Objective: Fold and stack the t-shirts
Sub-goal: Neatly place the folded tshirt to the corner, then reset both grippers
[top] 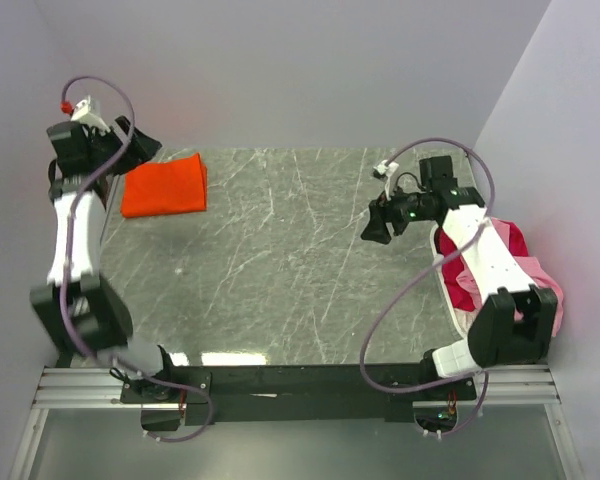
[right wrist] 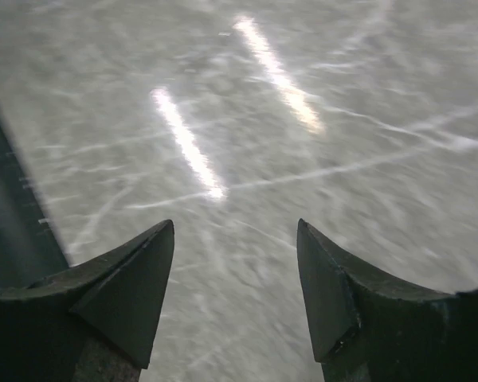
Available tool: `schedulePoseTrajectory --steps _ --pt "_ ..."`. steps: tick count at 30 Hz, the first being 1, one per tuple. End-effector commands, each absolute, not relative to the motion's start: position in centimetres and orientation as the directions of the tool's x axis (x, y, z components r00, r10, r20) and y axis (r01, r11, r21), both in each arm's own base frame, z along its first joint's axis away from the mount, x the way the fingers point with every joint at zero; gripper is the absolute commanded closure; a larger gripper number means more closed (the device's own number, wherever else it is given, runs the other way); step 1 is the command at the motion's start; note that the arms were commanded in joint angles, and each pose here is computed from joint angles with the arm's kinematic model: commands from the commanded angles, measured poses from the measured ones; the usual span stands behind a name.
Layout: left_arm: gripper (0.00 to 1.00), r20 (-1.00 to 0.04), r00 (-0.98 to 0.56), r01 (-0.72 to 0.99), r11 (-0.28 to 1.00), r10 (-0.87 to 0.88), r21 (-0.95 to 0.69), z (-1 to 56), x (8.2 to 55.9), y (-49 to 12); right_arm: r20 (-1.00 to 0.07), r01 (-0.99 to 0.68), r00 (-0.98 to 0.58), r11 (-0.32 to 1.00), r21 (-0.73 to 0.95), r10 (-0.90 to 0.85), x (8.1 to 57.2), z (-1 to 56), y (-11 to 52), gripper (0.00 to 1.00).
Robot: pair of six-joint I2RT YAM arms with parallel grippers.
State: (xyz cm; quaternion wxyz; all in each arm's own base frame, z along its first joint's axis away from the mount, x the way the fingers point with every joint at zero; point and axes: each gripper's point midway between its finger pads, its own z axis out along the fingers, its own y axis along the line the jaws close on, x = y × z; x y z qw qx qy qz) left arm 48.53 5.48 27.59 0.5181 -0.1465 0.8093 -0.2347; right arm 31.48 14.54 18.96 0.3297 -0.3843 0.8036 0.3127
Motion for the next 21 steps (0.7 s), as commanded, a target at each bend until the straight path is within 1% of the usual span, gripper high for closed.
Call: schedulePoseTrajectory --steps 1,2,3,4,5,6,7,9,10,12,13,14,15,16,17,18,21 --pt "0.12 -0.840 -0.321 -0.065 0.895 -0.437 -0.441 27.9 43.8 5.7 -0.846 -0.730 -0.371 0.683 0.010 -0.384 35.1 22.4 11.4 0.27" --pt "0.04 -0.853 -0.280 -0.051 0.894 -0.441 -0.445 28.6 43.0 5.5 -0.857 -0.706 -0.358 0.708 -0.012 -0.371 35.4 22.9 10.8 0.23" --pt "0.00 -0.854 -0.258 -0.063 0.890 -0.452 -0.452 28.8 42.0 5.3 -0.868 -0.674 -0.344 0.738 -0.038 -0.358 35.7 23.5 10.0 0.18" --pt "0.00 -0.831 -0.273 -0.094 0.873 -0.484 -0.478 26.6 40.6 5.0 -0.894 -0.599 -0.318 0.798 -0.070 -0.317 36.4 25.0 8.6 0.16" --pt "0.01 -0.836 -0.204 -0.076 0.859 -0.510 -0.506 28.6 39.3 4.5 -0.907 -0.554 -0.303 0.829 -0.081 -0.292 36.7 25.9 7.7 0.16" --pt "0.01 -0.837 -0.181 -0.064 0.855 -0.517 -0.514 28.8 38.6 4.3 -0.925 -0.508 -0.273 0.856 -0.094 -0.264 36.6 27.4 7.0 0.14" --pt "0.01 -0.825 -0.225 -0.003 0.847 -0.519 -0.532 27.5 37.5 2.6 -0.934 -0.392 -0.285 0.915 -0.091 -0.215 37.2 28.0 5.2 0.13" --pt "0.01 -0.838 -0.211 0.102 0.841 -0.503 -0.531 28.9 36.0 0.8 -0.944 -0.318 -0.268 0.943 -0.102 -0.193 36.7 29.5 4.1 0.12" --pt "0.01 -0.836 -0.240 0.152 0.831 -0.494 -0.534 28.6 35.4 -0.3 -0.944 -0.280 -0.277 0.955 -0.097 -0.177 36.4 29.6 3.5 0.12" --pt "0.01 -0.875 -0.244 0.216 0.856 -0.418 -0.469 29.1 34.9 -2.5 -0.957 -0.169 -0.250 0.980 -0.107 -0.148 35.7 30.8 1.8 0.11" --pt "0.00 -0.879 -0.272 0.165 0.881 -0.391 -0.443 28.5 34.6 -2.8 -0.964 -0.122 -0.242 0.989 -0.080 -0.108 35.4 30.4 1.4 0.09" --pt "0.01 -0.907 -0.297 0.230 0.899 -0.299 -0.372 28.1 34.2 -5.2 -0.969 -0.043 -0.229 0.995 -0.086 -0.094 35.1 30.5 0.1 0.06" --pt "0.01 -0.916 -0.307 0.234 0.912 -0.259 -0.337 27.8 34.1 -5.9 -0.980 0.006 -0.183 0.997 -0.076 -0.074 34.2 31.6 -0.6 0.06" --pt "0.01 -0.913 -0.338 0.222 0.924 -0.228 -0.312 27.0 33.6 -6.3 -0.985 0.044 -0.169 0.998 -0.049 -0.040 33.9 31.0 -1.0 0.05" --pt "0.01 -0.927 -0.333 0.233 0.937 -0.174 -0.260 26.8 33.1 -7.3 -0.987 0.090 -0.156 0.995 -0.045 -0.031 33.5 31.0 -1.7 0.05" --pt "0.01 -0.929 -0.336 0.233 0.941 -0.158 -0.245 26.4 32.8 -7.6 -0.992 0.108 -0.123 0.993 -0.039 -0.026 32.8 31.7 -2.0 0.05" --pt "0.01 -0.930 -0.341 0.252 0.940 -0.136 -0.230 25.0 31.5 -8.3 -0.995 0.165 -0.098 0.986 -0.024 -0.007 31.9 31.0 -2.9 0.05"
